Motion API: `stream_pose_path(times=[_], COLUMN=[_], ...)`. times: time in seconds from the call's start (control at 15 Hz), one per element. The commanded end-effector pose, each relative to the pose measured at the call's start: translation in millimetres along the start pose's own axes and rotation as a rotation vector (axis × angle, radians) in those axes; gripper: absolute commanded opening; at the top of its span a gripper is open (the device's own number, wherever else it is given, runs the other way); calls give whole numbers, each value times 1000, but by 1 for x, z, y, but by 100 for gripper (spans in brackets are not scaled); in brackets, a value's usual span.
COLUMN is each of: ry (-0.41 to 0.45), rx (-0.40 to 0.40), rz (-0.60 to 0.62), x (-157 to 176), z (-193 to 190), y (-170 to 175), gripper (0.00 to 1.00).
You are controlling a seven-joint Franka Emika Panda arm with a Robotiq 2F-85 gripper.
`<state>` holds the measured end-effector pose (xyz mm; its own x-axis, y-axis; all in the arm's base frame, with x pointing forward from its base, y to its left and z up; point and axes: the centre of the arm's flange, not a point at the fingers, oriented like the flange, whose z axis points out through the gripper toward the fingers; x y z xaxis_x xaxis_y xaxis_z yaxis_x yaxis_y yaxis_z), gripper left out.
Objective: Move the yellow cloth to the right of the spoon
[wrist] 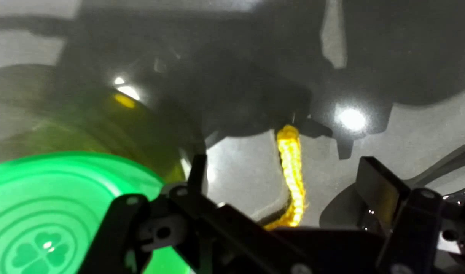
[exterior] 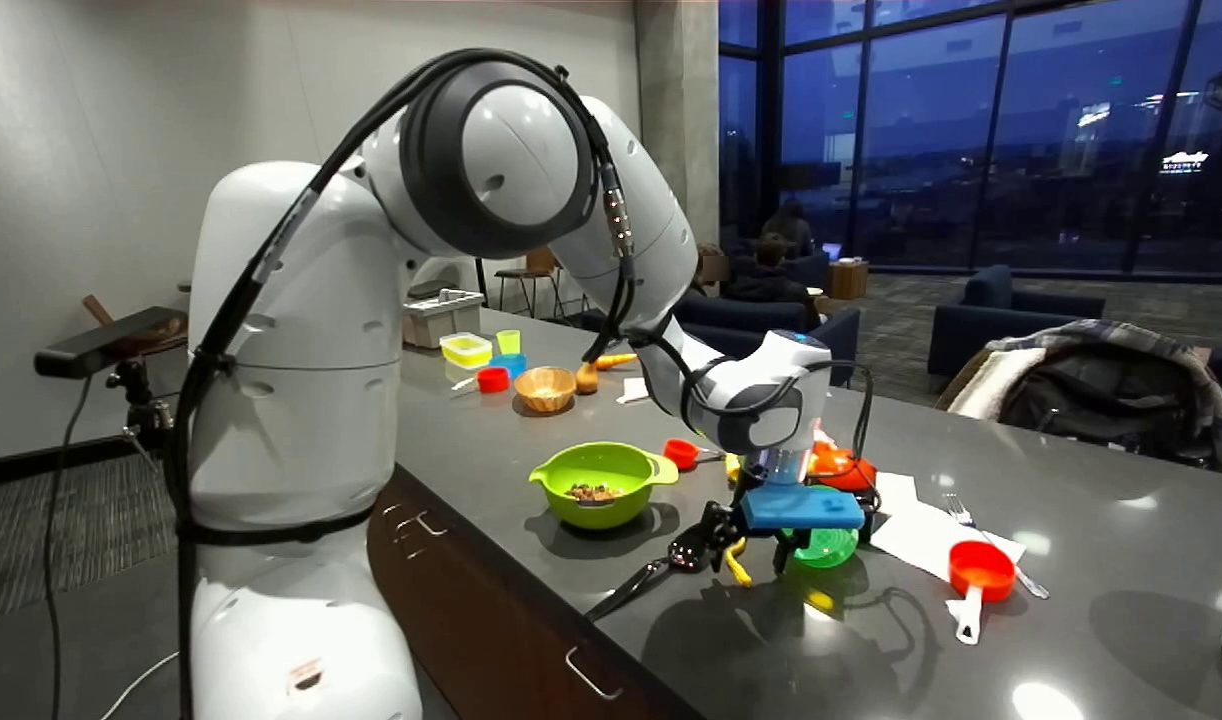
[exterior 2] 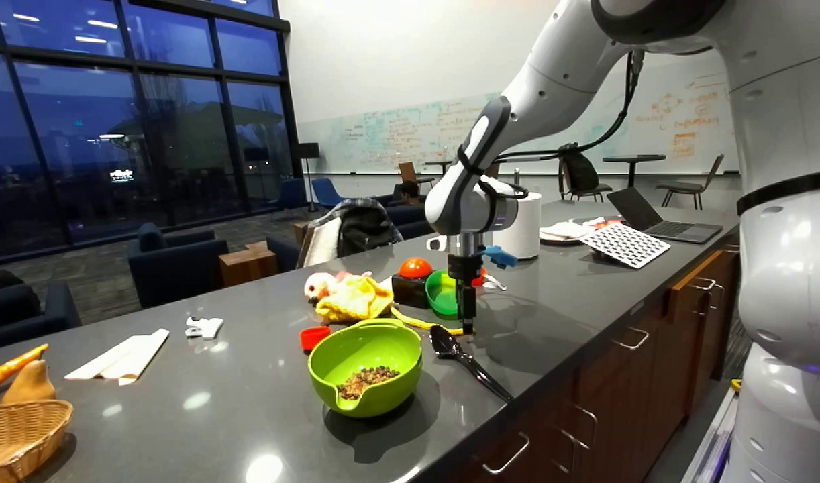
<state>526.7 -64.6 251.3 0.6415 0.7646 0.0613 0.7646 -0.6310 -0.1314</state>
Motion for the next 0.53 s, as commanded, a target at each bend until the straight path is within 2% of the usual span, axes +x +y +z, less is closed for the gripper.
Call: stream_pose_path(times=[0.0,0.47], ry=[10,15], rx=[-8,5], rz=[9,6], x=[0,6], z=[-1,9], y=[-2,-4], gripper=[100,100])
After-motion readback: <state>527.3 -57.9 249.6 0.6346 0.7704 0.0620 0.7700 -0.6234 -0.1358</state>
